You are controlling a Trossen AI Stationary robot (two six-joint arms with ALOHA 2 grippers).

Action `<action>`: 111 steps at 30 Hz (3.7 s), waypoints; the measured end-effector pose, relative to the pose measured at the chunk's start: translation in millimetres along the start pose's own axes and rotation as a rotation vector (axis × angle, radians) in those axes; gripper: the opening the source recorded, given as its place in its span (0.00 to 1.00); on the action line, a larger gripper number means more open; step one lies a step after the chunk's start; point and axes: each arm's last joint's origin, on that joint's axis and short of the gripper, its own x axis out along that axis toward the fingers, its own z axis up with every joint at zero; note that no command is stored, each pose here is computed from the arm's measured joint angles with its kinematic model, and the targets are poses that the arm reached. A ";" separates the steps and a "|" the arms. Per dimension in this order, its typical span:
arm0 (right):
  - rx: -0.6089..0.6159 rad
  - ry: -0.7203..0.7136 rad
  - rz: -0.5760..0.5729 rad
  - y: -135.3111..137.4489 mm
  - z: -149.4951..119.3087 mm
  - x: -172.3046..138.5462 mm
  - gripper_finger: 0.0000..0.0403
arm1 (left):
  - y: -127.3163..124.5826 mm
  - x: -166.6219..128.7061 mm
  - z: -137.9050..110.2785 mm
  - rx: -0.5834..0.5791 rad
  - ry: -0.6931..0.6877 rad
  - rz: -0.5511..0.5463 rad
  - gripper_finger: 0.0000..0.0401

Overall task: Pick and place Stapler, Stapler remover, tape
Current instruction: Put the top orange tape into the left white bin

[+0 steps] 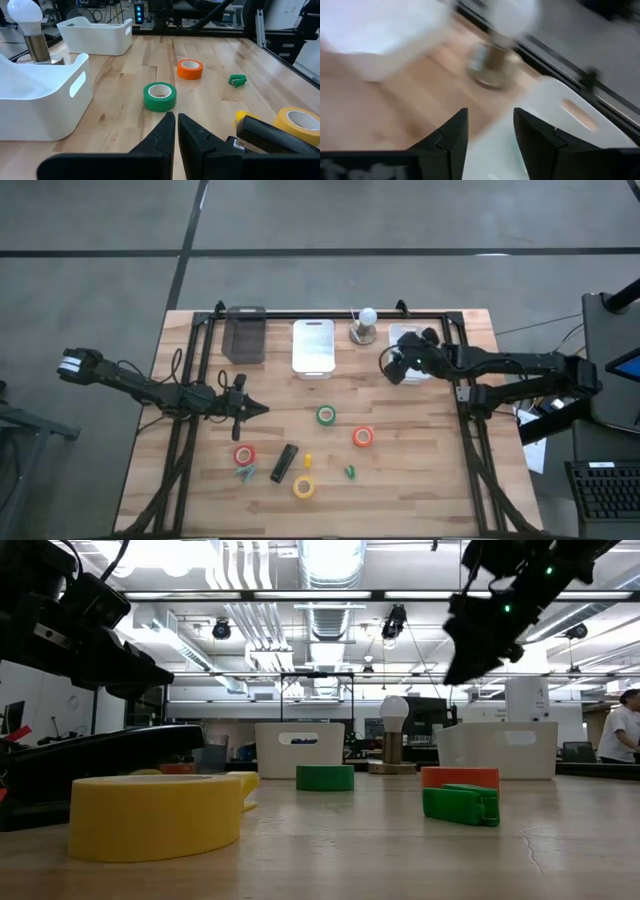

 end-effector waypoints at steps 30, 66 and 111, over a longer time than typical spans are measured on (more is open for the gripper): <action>-0.280 -0.243 0.670 117.5 -21.3 -41.9 0.30 | 0.0 0.0 -0.1 0.000 0.000 0.000 0.06; -0.332 0.198 0.535 144.0 -89.5 11.8 0.45 | 0.0 0.0 -0.1 0.000 0.000 0.000 0.06; -0.324 0.256 0.537 148.6 -98.3 19.2 0.14 | 0.0 0.0 -0.1 0.000 0.000 0.000 0.06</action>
